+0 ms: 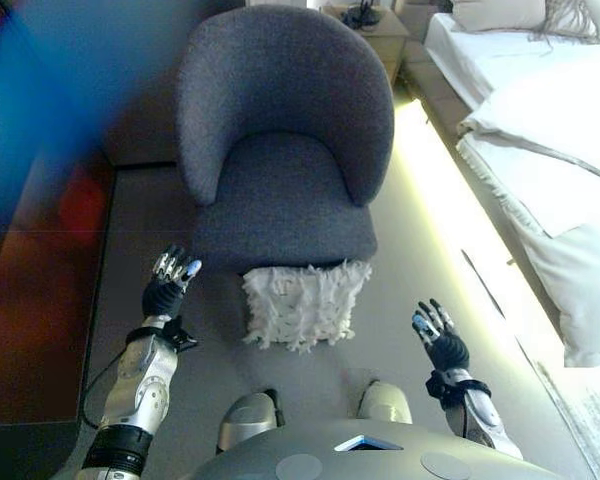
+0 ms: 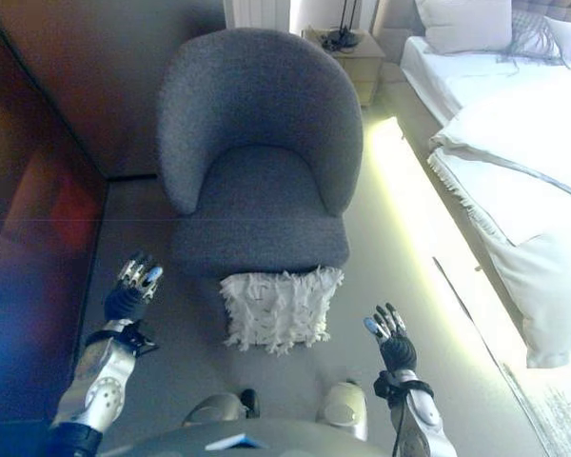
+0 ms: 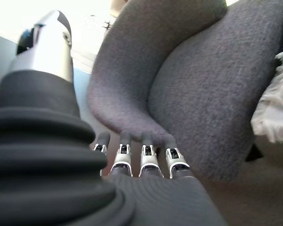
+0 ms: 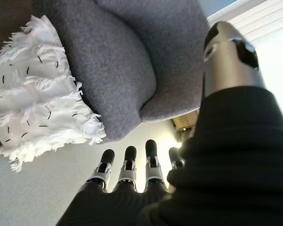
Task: Pick up the cushion and take it to the sofa
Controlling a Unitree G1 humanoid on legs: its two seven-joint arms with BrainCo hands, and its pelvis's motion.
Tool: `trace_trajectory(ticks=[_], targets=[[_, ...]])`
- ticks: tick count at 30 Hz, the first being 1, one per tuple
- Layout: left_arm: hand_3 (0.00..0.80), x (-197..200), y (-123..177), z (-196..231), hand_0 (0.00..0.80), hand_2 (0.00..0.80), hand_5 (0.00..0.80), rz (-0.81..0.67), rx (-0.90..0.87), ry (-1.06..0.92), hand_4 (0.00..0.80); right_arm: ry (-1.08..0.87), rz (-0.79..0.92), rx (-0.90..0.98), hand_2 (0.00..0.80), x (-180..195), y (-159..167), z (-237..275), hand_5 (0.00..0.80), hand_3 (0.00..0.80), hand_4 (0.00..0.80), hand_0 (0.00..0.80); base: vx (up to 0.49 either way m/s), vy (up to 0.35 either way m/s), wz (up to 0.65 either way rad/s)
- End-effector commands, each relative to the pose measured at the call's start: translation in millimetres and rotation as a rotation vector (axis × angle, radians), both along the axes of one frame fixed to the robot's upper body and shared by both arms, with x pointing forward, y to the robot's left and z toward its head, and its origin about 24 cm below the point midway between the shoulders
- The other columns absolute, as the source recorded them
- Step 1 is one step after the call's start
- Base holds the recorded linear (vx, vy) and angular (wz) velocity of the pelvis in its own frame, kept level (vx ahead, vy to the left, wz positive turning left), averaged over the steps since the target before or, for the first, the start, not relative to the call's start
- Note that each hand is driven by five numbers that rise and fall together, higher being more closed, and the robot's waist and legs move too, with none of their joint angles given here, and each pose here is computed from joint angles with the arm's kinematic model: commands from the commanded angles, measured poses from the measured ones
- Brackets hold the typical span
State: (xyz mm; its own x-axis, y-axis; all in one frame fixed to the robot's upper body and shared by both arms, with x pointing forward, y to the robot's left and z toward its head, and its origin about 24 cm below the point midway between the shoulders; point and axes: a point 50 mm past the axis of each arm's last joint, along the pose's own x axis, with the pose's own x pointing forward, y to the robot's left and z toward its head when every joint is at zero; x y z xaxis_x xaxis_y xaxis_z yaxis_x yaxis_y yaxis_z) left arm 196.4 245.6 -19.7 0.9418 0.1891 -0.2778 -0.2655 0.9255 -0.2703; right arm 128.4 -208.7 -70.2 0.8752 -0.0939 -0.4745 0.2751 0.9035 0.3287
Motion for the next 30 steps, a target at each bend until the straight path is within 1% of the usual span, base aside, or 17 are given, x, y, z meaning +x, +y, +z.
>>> trace_trajectory(ticks=[1,8,14,17,20,23,30], targets=[[0.000,6,4,28,0.000,0.000,0.000,-0.037,0.054,-0.118,0.000,-0.136,-0.027,0.000,0.000,17,-7,18,0.000,0.000,0.000,0.000,0.380,-0.094,0.35],[0.000,-7,5,20,0.000,0.000,0.000,-0.028,0.060,-0.077,0.000,-0.097,0.007,-0.006,0.000,6,-6,12,0.000,0.000,0.000,0.000,0.378,-0.146,0.30],[0.000,-15,13,10,0.000,0.000,0.000,0.038,0.022,-0.037,0.000,-0.122,0.050,-0.016,0.000,17,-9,22,0.000,0.000,0.000,0.000,0.318,-0.261,0.00],[0.000,-13,6,8,0.000,0.000,0.000,0.055,-0.008,-0.046,0.000,-0.128,0.089,-0.045,0.000,23,-15,23,0.000,0.000,0.000,0.000,0.263,-0.298,-0.08],[0.000,-7,-3,7,0.000,0.000,0.000,0.044,-0.043,-0.060,0.000,-0.135,0.094,-0.066,0.000,24,-20,24,0.000,0.000,0.000,0.000,0.164,-0.202,-0.14],[0.000,-9,-10,6,0.000,0.000,0.000,0.022,-0.082,-0.074,0.000,-0.151,0.092,-0.067,0.000,22,-23,26,0.000,0.000,0.000,0.000,0.237,-0.007,-0.07],[0.000,-13,-13,5,0.000,0.000,0.000,0.008,-0.088,-0.072,0.000,-0.137,0.083,-0.050,0.000,9,-29,31,0.000,0.000,0.000,0.000,0.148,0.140,0.04]])
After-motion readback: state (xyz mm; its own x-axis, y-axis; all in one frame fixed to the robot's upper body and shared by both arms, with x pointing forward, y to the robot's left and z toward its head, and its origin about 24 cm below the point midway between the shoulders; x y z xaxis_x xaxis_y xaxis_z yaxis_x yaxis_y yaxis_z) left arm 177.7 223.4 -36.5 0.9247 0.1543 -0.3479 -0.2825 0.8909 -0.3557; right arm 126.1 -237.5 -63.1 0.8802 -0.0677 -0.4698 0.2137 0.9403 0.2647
